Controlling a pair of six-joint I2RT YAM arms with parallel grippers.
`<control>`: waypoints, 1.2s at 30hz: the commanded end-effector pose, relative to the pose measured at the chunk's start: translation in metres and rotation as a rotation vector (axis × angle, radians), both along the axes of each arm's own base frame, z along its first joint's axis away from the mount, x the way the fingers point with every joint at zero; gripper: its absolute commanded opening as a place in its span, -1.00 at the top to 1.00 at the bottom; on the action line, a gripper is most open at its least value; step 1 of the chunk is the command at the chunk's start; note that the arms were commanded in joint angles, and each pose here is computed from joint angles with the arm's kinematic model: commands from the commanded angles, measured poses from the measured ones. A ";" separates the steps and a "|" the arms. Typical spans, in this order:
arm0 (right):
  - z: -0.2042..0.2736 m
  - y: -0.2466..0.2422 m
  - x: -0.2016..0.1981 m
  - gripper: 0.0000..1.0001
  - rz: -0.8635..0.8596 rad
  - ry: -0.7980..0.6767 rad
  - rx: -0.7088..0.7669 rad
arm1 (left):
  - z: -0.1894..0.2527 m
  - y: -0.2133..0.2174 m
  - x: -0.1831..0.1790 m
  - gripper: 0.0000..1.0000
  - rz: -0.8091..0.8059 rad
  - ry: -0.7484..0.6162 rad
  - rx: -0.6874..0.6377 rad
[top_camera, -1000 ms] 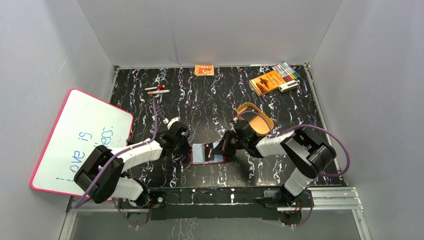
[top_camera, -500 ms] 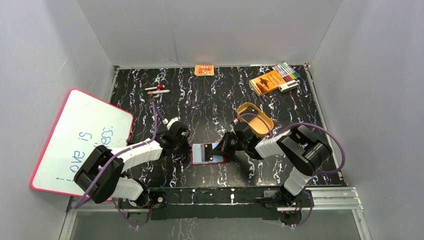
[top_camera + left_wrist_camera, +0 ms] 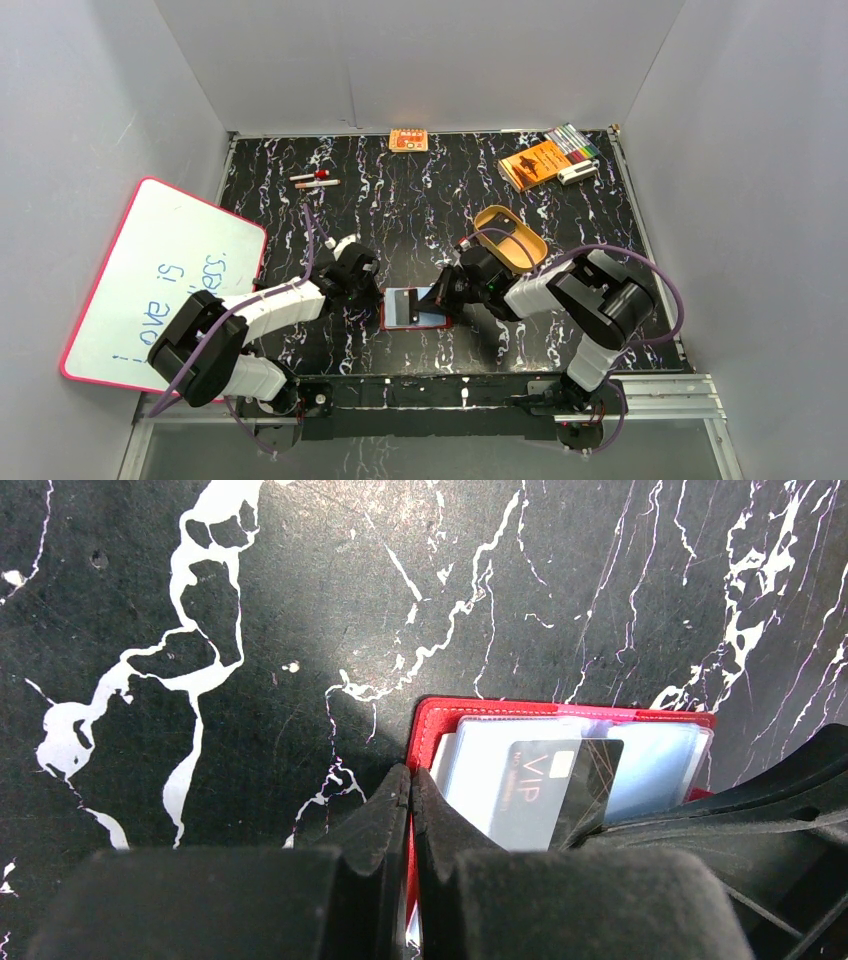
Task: Put the credit cards into the card holder
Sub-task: Insert the credit card into the card holder.
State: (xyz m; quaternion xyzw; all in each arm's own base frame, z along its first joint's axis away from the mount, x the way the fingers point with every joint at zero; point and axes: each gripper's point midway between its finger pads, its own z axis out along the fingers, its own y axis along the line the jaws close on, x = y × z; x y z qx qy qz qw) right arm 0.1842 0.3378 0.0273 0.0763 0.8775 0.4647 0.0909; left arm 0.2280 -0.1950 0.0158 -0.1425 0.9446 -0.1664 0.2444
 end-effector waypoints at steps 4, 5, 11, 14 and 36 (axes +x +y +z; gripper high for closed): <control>-0.006 0.004 -0.002 0.93 0.013 -0.015 -0.060 | -0.026 0.021 -0.024 1.00 0.004 0.093 0.090; -0.005 0.003 -0.001 0.84 0.011 -0.018 -0.066 | -0.026 0.022 -0.023 1.00 0.006 0.092 0.092; 0.000 -0.003 -0.004 0.26 0.009 -0.026 -0.085 | -0.024 0.021 -0.022 1.00 0.007 0.085 0.089; 0.001 -0.004 -0.004 0.14 0.013 -0.033 -0.087 | -0.024 0.021 -0.022 1.00 0.005 0.087 0.088; 0.006 0.026 -0.002 0.03 0.106 -0.049 -0.069 | -0.021 0.014 -0.022 1.00 -0.007 0.085 0.051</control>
